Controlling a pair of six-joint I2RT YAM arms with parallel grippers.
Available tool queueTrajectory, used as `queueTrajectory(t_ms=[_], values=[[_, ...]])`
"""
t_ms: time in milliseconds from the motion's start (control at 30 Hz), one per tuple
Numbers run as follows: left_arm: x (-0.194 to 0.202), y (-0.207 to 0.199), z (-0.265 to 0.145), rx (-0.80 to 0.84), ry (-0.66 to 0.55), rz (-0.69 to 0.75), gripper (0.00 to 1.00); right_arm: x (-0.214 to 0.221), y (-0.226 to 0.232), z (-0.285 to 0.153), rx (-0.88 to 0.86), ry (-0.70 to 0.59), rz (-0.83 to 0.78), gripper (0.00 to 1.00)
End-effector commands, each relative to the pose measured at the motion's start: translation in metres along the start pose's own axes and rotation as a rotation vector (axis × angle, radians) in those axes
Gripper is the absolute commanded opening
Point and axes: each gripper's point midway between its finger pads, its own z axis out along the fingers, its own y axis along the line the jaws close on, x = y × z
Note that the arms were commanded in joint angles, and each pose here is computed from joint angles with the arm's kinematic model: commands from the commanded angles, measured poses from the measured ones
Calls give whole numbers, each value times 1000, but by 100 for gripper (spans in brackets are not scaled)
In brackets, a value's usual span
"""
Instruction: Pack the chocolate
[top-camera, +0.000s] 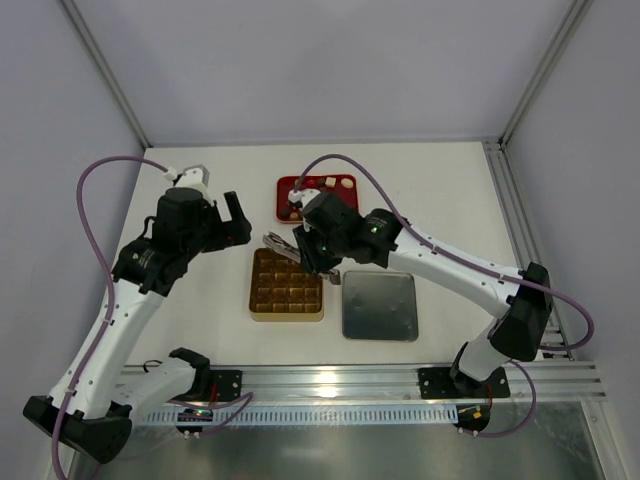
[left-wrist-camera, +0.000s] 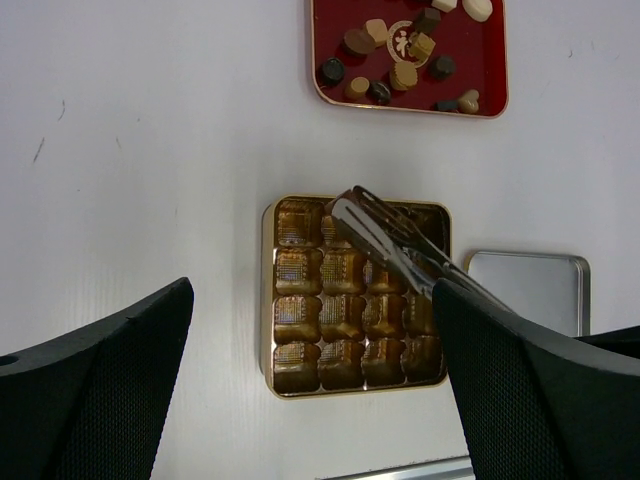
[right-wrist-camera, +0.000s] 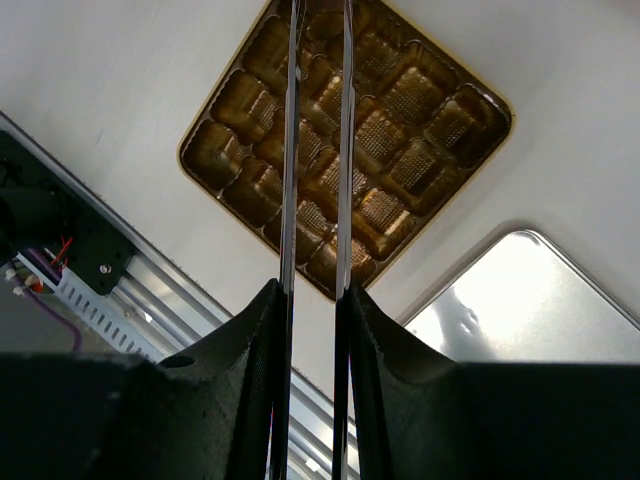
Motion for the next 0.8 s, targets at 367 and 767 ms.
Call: queueTrajectory(t_ms=[367, 767], values=[[-13, 2, -15, -12, -40, -1, 100, -4, 28, 30, -25, -5, -37, 22], [-10, 2, -13, -11, -31, 0, 100, 2, 30, 39, -31, 20, -42, 22]])
